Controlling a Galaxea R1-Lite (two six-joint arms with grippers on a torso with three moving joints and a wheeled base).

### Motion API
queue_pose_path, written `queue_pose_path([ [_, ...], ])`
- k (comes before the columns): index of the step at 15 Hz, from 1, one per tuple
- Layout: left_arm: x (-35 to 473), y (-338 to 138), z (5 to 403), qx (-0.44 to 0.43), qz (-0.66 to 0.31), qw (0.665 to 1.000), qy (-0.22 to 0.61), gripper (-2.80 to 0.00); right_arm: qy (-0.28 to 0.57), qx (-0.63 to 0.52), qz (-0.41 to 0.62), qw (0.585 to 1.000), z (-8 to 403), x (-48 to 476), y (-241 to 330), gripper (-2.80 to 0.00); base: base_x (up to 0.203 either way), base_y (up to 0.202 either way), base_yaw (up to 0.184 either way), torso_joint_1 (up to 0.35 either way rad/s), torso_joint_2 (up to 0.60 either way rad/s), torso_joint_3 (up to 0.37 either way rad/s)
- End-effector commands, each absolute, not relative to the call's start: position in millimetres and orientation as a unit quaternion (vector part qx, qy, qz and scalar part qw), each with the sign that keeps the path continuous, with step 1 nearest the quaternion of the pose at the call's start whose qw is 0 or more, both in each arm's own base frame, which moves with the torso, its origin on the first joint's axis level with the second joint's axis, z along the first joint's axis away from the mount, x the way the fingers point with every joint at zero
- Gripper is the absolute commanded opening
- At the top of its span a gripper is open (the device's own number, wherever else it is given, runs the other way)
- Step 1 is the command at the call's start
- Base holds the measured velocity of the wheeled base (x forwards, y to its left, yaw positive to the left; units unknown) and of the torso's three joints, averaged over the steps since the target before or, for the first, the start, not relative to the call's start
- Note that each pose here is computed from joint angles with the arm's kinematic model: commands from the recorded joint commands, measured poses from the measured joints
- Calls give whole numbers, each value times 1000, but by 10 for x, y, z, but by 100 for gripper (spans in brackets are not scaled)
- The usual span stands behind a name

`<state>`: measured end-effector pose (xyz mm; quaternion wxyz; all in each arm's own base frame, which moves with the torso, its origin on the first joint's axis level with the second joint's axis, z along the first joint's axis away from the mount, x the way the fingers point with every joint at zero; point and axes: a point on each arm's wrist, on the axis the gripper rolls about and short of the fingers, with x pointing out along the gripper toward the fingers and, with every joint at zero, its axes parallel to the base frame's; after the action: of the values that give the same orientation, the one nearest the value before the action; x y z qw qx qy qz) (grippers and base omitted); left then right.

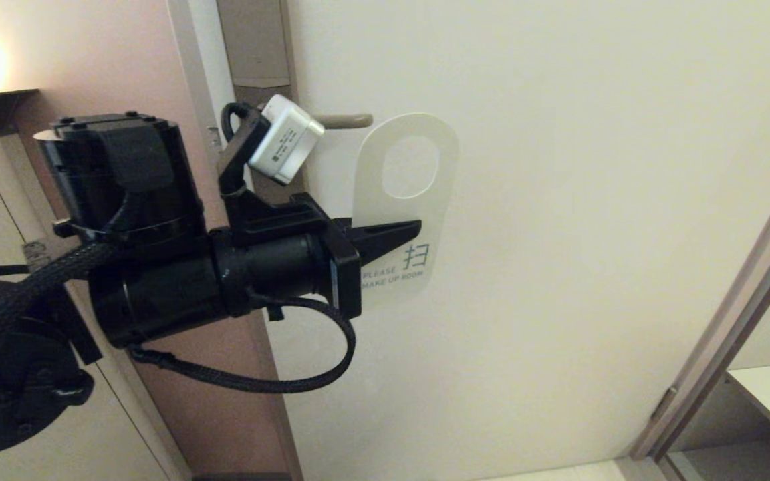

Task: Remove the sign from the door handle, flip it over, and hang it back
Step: Hand it to the other hand

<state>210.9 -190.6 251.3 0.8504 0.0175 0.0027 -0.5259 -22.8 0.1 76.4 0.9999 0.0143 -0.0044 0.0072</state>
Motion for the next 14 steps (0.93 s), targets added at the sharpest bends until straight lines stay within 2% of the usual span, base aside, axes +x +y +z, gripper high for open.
queue_pose_path([
  [1,1977,-1788,2636,11,-548,837,-13,-280,-4,15,8,1000,764,-228,1,-280,0,0,0,0,0,0],
  [11,1715,-1614,2867,-60,-675,735,20,-280,-4,14,8,1000,765,-227,1,-280,0,0,0,0,0,0],
  [14,1685,-1608,2889,-64,-682,729,20,-280,-4,15,8,1000,765,-227,1,-280,0,0,0,0,0,0],
])
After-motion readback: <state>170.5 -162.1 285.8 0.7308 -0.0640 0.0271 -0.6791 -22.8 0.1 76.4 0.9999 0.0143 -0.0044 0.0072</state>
